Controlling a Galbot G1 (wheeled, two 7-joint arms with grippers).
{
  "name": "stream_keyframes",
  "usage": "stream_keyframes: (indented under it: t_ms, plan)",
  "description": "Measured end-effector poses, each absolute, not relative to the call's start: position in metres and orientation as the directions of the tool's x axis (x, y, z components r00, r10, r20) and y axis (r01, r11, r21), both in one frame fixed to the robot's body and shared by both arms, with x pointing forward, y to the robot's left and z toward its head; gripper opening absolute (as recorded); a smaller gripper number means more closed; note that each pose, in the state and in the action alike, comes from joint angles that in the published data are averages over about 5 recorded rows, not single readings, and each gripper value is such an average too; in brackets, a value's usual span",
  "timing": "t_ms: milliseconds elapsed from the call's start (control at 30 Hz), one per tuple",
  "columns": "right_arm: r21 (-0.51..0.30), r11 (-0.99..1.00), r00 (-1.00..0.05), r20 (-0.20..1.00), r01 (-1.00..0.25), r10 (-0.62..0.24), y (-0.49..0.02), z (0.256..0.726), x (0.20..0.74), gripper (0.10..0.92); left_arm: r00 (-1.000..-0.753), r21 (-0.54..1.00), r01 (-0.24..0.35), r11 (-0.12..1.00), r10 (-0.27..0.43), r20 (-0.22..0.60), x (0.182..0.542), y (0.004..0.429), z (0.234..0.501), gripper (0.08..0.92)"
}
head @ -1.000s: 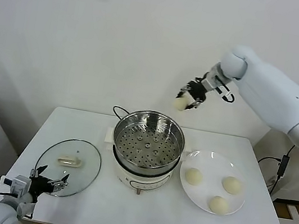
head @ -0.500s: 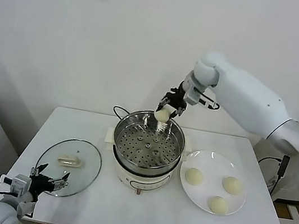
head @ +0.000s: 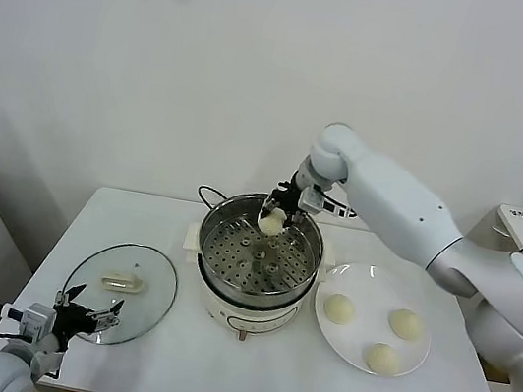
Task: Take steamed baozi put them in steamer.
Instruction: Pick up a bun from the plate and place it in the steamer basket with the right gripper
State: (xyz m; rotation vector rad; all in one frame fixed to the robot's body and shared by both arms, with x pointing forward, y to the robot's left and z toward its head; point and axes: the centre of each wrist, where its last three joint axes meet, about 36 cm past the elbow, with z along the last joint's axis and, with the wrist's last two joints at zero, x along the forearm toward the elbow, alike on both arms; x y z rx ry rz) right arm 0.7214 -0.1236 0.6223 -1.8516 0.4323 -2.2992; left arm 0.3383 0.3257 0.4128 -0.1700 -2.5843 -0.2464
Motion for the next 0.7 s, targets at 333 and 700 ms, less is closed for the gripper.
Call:
stream_keyframes:
  t_ms: [333, 700]
  plan:
    - [-0.311, -0.948, -0.226, 0.930, -0.067, -0.289, -0.112, 0.594, 0.723, 0.509, -0.849, 0.141, 0.169, 0.975, 0.072, 0.523, 0.341, 0.326, 0.412, 0.823]
    - [-0.309, -0.948, -0.234, 0.930, -0.075, -0.284, -0.110, 0.589, 0.726, 0.757, -0.847, 0.143, 0.170, 0.975, 0.071, 0.526, 0.342, 0.328, 0.411, 0.823]
